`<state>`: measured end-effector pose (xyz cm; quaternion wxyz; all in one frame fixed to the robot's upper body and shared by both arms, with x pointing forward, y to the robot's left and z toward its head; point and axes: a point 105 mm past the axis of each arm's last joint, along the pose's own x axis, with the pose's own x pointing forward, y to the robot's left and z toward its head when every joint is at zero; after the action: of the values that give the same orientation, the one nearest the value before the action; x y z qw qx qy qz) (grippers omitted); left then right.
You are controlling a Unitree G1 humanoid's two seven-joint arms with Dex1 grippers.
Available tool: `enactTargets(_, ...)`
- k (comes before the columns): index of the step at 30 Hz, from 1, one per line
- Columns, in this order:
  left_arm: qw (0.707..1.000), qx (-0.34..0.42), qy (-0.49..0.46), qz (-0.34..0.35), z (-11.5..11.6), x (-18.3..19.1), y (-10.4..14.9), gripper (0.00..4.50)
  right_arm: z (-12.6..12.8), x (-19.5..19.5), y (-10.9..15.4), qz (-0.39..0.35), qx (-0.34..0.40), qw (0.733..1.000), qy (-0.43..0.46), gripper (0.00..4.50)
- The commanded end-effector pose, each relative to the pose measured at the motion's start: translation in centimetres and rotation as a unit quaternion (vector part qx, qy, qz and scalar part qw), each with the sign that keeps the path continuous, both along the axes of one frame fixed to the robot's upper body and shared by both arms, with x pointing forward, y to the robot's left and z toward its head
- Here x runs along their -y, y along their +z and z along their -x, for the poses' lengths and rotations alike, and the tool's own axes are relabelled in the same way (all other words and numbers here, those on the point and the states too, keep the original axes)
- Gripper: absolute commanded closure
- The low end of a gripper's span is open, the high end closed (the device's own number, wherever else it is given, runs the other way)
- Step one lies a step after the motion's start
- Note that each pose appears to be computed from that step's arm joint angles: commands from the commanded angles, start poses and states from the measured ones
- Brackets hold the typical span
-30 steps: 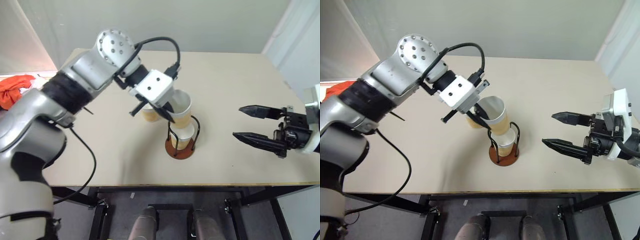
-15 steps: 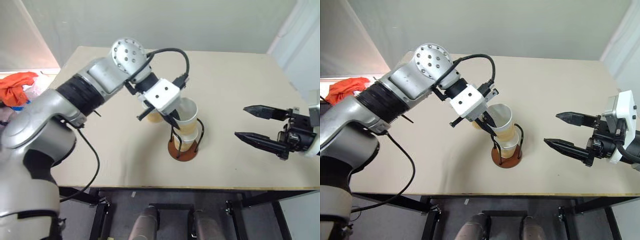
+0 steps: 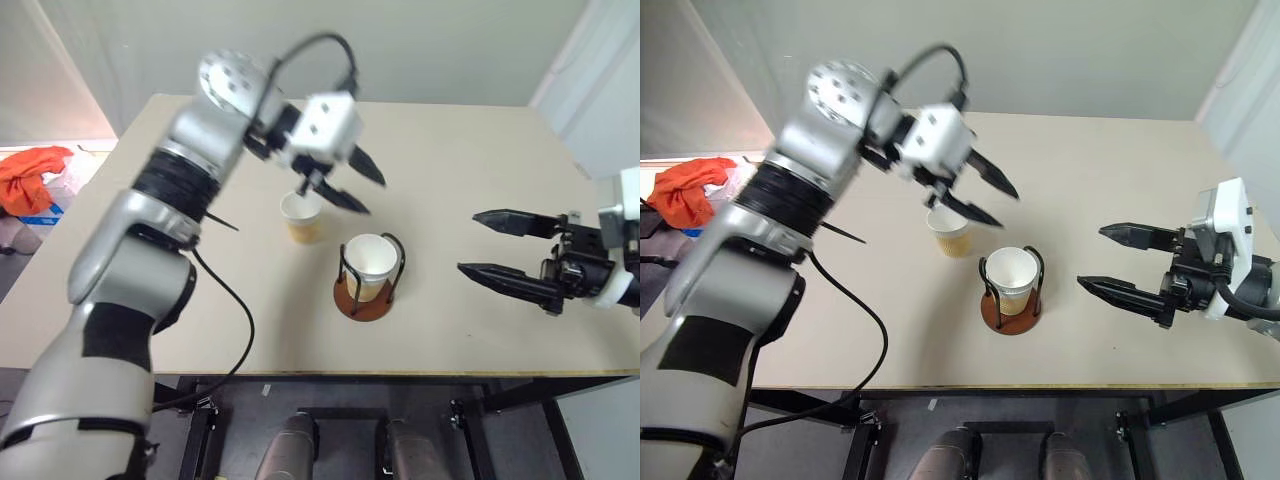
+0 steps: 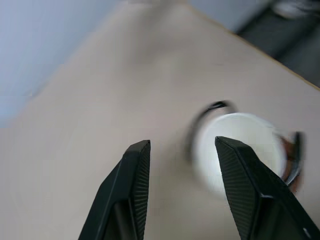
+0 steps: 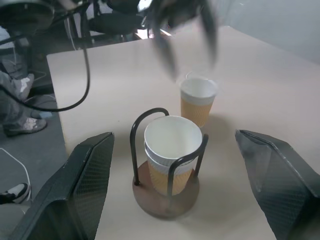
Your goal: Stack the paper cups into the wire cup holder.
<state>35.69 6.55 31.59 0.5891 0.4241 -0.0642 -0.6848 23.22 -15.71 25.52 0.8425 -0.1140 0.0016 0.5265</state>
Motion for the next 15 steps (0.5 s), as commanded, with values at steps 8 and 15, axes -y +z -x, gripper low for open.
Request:
enactTargets(8, 0.977, -0.087, 0.192, -0.011, -3.8, -8.7, -4.5, 2.25, -0.3, -2.2, 0.5, -0.01, 0.023, 0.999, 0.033, 0.41)
enactTargets(15, 0.977, -0.101, 0.18, -0.052, -3.9, -8.3, -7.2, 2.25, 0.0, -2.1, 0.4, -0.008, 0.023, 0.999, 0.021, 0.41)
